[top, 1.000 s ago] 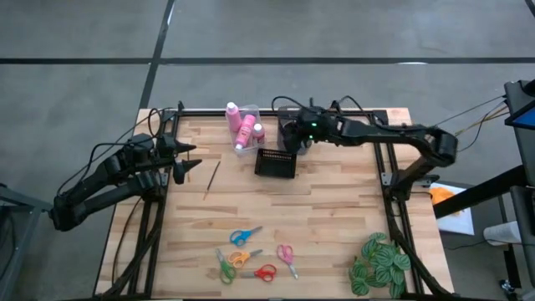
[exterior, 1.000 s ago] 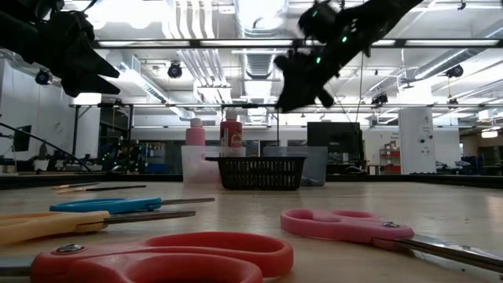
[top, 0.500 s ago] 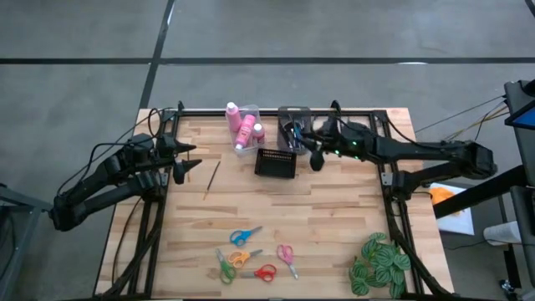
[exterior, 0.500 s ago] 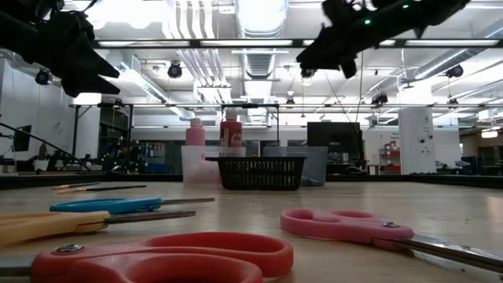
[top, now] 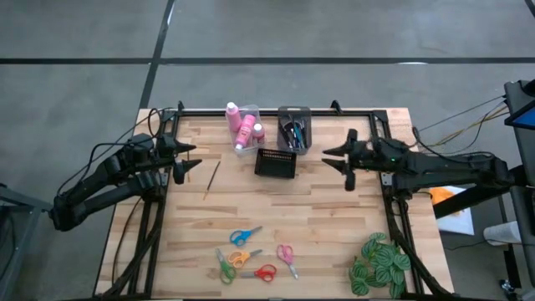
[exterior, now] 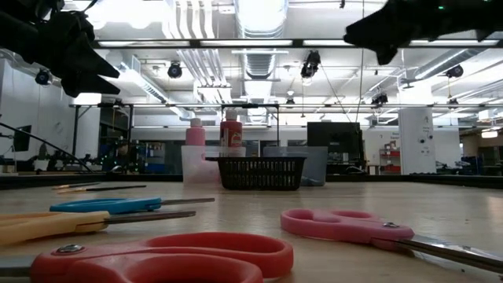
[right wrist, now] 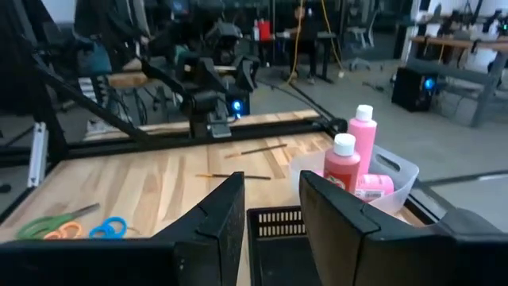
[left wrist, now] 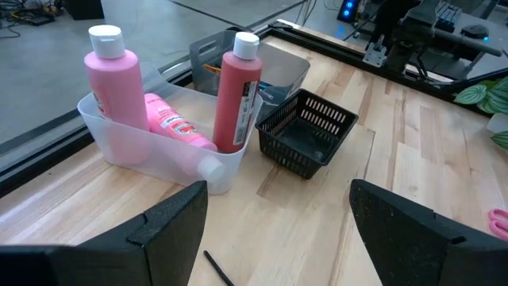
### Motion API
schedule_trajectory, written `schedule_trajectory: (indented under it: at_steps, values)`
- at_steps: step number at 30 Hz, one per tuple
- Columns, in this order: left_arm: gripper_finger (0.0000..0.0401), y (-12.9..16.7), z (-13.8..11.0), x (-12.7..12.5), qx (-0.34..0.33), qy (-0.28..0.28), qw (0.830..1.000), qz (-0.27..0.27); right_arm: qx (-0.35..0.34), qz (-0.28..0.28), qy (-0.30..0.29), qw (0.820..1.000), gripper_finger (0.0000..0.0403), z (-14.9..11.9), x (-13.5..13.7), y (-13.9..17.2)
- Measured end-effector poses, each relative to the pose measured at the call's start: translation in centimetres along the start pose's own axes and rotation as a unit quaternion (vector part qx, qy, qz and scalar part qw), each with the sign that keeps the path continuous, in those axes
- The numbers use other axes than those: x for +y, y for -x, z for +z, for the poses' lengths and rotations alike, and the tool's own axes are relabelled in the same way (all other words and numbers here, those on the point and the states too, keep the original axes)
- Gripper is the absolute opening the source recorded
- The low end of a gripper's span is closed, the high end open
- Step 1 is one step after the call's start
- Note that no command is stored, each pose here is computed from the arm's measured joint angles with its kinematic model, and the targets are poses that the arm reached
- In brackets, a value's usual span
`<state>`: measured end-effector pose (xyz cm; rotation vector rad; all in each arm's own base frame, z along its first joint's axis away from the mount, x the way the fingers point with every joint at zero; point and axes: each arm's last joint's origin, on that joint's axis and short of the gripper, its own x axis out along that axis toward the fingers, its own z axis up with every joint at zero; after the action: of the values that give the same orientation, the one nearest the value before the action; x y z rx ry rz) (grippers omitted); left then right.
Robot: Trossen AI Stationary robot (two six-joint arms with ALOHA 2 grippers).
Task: Pick & Place Paint Supplies
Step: Put the black paint brush into the gray bin
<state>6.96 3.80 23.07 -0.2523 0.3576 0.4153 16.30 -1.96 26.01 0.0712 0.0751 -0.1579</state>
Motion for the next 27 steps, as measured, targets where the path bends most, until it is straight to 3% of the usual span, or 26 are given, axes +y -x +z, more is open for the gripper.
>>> schedule_trajectory:
  at_steps: [10,17,27]
  values:
    - [0.0311,0.0,0.0,0.0,0.0,0.0,1.0,0.0,-0.045,0.005,-0.007,0.999,0.0121,-2.3,-0.2,3.2]
    - [0.0311,0.0,0.0,0.0,0.0,0.0,1.0,0.0,-0.043,0.006,-0.057,0.997,0.0121,-3.1,-0.3,3.4]
    - [0.0311,0.0,0.0,0.0,0.0,0.0,1.0,0.0,-0.036,0.005,-0.055,0.998,0.0121,-3.2,-0.3,3.3]
